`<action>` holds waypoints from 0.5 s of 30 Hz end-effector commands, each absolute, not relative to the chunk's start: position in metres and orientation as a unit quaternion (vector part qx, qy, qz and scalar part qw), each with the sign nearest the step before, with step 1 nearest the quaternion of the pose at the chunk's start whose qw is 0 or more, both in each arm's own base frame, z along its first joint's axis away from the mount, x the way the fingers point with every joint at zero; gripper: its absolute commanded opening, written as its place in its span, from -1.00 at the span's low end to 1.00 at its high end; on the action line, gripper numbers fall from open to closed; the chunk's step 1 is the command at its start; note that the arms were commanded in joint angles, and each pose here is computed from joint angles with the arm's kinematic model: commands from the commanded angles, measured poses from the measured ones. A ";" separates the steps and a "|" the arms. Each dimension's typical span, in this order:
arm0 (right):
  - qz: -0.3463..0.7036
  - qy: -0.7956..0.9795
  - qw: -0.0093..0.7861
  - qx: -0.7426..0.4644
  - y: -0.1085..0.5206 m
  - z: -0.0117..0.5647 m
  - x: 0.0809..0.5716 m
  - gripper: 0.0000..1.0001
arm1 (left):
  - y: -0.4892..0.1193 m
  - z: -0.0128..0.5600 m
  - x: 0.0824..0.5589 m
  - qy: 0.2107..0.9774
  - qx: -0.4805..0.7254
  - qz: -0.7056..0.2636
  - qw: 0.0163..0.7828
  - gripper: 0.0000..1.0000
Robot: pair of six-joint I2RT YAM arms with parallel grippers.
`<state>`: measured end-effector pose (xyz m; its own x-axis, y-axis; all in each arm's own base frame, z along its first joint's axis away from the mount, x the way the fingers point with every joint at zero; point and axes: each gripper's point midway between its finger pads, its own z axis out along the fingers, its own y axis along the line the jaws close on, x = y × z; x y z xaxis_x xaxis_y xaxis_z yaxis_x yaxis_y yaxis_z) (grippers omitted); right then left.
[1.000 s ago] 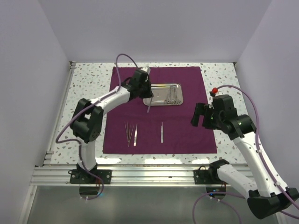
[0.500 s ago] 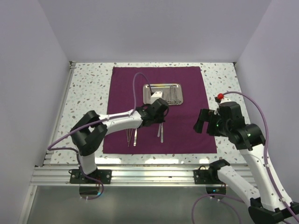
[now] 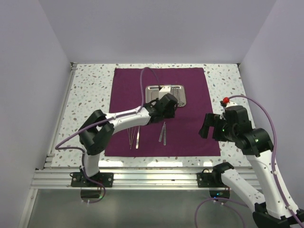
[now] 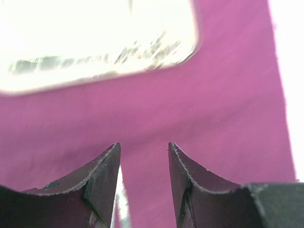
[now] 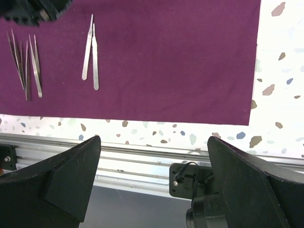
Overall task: Open and lay out the surgical kit
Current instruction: Pick up the medical item from the container.
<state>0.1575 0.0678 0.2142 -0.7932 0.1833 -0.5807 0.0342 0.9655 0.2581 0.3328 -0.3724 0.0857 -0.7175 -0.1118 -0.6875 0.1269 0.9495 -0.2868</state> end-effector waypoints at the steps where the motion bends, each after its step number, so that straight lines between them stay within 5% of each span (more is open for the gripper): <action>1: 0.113 0.933 0.337 0.057 0.065 0.229 0.163 0.97 | -0.388 0.125 0.370 0.889 0.039 -0.155 0.428 -0.04; 8: 0.099 0.927 0.354 0.071 0.061 0.236 0.176 0.97 | -0.380 0.145 0.457 0.876 0.062 -0.141 0.457 -0.09; 15: 0.076 0.927 0.359 0.081 0.055 0.239 0.187 0.97 | -0.386 0.104 0.511 0.885 0.106 -0.111 0.440 -0.19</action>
<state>0.1747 0.0589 0.2224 -0.7726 0.1893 -0.6060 0.0795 0.9759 0.2035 0.5063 -0.3790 0.1149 -0.5863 -0.0267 -0.8096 0.2038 0.9625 -0.1793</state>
